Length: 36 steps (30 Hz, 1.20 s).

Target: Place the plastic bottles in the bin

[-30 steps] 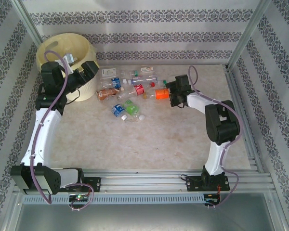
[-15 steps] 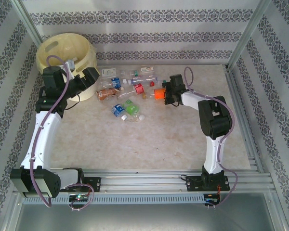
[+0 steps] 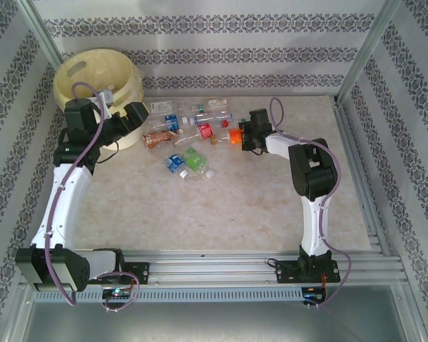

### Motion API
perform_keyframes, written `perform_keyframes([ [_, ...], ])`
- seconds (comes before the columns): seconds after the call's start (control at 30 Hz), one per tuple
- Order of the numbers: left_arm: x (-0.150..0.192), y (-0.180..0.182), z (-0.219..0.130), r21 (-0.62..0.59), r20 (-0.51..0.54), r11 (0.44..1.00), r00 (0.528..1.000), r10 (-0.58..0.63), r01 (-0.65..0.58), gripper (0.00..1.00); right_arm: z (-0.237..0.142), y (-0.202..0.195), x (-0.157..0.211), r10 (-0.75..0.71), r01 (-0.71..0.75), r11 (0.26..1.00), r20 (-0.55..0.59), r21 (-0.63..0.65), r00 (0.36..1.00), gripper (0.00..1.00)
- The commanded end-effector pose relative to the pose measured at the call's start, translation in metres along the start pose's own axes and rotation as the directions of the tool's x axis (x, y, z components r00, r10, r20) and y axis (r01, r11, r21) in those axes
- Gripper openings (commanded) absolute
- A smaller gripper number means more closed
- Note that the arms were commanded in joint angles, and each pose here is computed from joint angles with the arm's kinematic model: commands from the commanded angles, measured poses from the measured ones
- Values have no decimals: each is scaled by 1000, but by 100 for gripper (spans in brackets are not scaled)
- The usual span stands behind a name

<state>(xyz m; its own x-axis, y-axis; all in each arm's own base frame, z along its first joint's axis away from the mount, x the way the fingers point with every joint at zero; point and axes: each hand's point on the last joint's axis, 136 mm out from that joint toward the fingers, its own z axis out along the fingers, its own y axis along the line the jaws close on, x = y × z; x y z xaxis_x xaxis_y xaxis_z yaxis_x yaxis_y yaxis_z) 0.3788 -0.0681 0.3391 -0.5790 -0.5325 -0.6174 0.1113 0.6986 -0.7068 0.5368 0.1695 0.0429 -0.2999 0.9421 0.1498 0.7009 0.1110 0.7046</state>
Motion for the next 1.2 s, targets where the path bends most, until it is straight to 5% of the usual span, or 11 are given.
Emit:
perform_keyframes([
  [0.0,15,-6,7,49,-70,999,997,27,-24,100,-1,2,-7,-18,19,1000,25,-19,1000,56],
  [0.43,58,-51,42,133,-197,955,937,289,-266,100,-92,17,11,-267,281,941,96,-190,959,43],
  [0.7,92,-74,74,239,-275,889,851,447,-390,100,-167,61,41,-599,638,713,219,-290,770,41],
  [1.17,134,-116,117,429,-190,649,640,745,-628,100,-246,107,122,-799,728,360,210,-584,564,40],
])
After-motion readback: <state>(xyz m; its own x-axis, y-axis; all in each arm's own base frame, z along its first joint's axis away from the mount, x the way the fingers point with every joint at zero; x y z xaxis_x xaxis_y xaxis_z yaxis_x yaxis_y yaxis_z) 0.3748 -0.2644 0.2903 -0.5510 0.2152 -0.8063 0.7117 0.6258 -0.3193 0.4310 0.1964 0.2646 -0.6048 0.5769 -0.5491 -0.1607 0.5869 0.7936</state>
